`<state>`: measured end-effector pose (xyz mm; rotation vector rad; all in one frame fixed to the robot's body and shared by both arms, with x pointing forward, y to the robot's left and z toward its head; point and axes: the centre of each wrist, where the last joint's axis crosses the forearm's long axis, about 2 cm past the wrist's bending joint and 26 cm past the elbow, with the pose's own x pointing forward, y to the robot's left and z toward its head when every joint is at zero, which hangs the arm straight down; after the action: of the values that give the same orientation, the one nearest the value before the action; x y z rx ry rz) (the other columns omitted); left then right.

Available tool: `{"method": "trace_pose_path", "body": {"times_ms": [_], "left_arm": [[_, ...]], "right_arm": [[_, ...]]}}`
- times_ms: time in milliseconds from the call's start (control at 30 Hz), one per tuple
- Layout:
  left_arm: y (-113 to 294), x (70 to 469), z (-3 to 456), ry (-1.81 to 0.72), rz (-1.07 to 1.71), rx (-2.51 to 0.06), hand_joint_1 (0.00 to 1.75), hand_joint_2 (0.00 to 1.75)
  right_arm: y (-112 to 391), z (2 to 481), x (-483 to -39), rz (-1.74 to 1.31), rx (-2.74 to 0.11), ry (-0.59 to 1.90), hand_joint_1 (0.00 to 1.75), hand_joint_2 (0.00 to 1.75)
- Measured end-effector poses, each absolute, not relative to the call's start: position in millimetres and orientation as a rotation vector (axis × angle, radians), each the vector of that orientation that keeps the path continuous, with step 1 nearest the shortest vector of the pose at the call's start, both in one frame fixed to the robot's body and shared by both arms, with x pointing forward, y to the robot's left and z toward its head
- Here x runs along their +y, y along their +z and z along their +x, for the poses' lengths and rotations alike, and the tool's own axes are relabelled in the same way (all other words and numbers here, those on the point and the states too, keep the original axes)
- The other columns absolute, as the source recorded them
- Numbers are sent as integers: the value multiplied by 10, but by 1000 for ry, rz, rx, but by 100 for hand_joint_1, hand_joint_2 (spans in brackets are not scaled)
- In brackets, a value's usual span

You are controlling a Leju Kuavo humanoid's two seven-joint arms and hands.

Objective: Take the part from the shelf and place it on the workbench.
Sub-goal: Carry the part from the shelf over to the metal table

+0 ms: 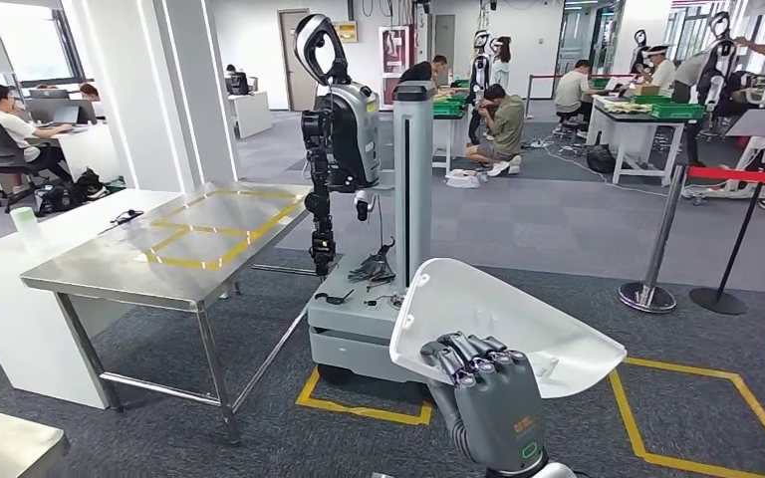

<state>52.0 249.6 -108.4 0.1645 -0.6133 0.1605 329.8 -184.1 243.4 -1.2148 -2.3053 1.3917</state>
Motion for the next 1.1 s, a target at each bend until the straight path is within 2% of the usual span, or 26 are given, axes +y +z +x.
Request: {"method": "trace_pose_path", "body": {"times_ms": [1100], "left_arm": [[-1097,2612,478,233,214,-575,0,175]], "right_arm": [[2452,3303,-1843,-1216,-2299,1416,175,175]]}}
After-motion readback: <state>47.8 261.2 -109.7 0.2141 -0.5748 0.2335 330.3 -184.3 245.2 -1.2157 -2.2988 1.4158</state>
